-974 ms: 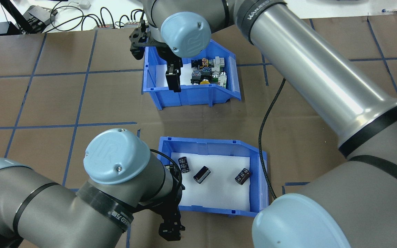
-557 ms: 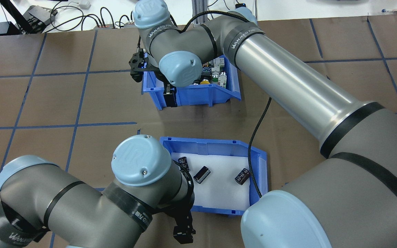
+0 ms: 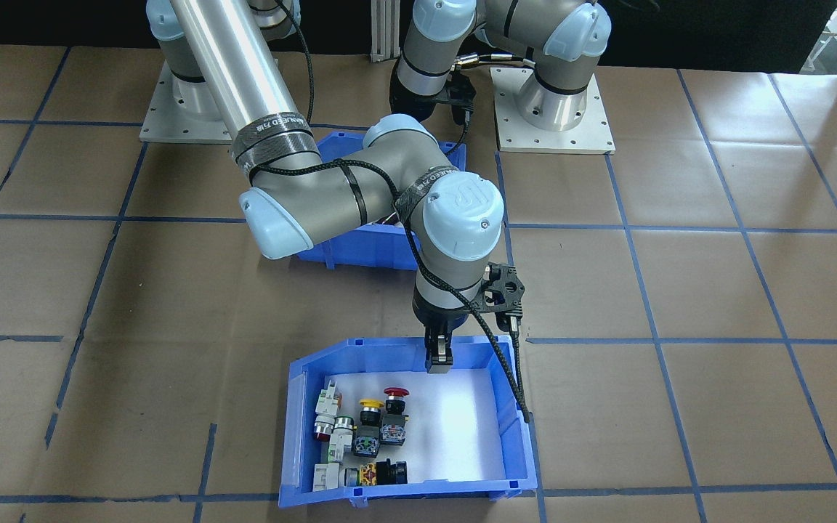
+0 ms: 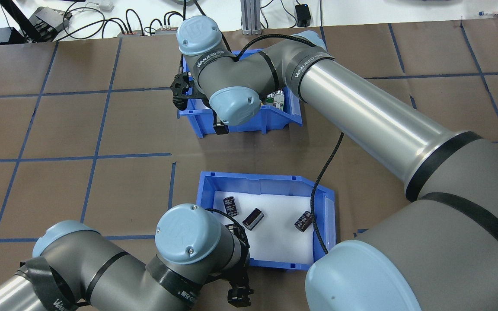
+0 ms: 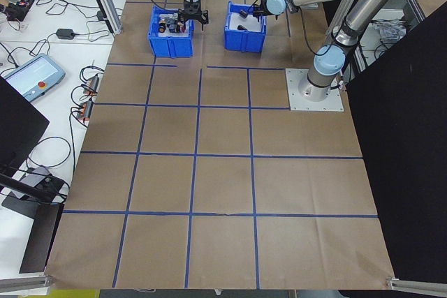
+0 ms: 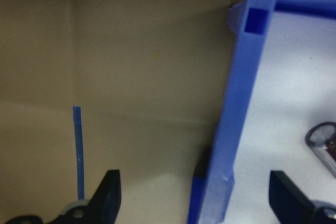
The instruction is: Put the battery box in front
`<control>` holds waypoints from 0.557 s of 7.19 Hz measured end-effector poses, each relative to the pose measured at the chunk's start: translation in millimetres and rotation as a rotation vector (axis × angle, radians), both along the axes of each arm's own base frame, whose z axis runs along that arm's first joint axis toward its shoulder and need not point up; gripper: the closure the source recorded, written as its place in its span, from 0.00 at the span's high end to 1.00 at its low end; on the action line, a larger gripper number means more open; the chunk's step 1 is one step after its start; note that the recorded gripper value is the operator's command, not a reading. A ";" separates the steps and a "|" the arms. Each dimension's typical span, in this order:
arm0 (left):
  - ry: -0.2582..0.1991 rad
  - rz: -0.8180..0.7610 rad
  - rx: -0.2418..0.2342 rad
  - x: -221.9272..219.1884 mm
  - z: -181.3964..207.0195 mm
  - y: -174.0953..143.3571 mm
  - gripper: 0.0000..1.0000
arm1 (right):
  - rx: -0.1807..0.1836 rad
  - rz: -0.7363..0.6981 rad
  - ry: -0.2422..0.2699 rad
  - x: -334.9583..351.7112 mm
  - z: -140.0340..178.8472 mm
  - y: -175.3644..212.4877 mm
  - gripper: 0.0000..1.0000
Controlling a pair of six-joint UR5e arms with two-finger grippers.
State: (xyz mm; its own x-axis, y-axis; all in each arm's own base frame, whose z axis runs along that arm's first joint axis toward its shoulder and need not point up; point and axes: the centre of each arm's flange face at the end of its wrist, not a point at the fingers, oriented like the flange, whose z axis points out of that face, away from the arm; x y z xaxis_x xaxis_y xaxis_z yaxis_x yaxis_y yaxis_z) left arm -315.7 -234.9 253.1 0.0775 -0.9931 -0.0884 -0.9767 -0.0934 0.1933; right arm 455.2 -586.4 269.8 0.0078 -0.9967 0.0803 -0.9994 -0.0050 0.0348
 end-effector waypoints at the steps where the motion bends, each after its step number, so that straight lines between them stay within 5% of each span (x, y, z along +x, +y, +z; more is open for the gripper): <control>1: 0.006 0.010 -0.007 0.0 -6.9 0.4 0.80 | -0.012 0.005 0.018 -1.1 1.3 -1.1 0.04; 4: 0.004 0.013 -0.008 -0.5 -13.3 -0.6 0.03 | -0.048 0.032 0.022 -10.0 22.7 -9.3 0.03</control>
